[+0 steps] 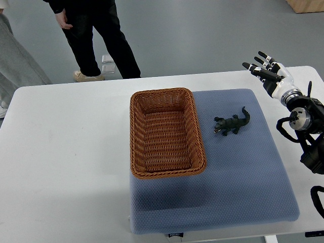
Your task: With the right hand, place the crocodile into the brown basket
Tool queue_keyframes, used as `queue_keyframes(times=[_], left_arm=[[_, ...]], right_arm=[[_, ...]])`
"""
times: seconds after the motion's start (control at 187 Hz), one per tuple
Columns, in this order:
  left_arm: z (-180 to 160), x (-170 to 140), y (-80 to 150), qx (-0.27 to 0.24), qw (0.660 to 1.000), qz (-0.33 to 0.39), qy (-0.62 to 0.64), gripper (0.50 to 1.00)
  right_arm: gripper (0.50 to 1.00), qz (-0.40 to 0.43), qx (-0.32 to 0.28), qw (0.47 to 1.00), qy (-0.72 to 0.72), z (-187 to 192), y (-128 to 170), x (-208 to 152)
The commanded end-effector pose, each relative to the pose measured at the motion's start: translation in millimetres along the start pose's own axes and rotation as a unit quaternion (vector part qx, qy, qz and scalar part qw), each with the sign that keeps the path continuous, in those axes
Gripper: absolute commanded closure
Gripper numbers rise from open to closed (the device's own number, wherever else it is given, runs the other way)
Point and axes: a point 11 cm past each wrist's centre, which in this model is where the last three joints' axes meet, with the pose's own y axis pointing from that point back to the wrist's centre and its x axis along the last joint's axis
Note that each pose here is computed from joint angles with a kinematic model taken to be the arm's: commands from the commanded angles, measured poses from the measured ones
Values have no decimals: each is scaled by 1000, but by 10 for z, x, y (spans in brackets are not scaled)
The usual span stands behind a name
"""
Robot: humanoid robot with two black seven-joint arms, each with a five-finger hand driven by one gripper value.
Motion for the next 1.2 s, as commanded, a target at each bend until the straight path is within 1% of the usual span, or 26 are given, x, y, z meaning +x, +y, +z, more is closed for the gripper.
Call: queue_keyframes(times=[0.0, 0.782, 0.905, 1.194], left_arm=[[0, -2, 0, 0, 1000, 0, 0, 500], [4, -2, 0, -2, 1000, 0, 1, 500], [-5, -7, 0, -1, 1000, -1, 1, 500], [-7, -2, 0, 0, 1000, 0, 1, 500]], right_arm=[[572, 0, 0, 1000, 0, 0, 0, 0], [572, -2, 1, 1000, 5, -29, -9, -7], [572, 2, 4, 1000, 11, -81, -3, 54], [572, -4, 2, 1000, 9, -47, 1, 23]])
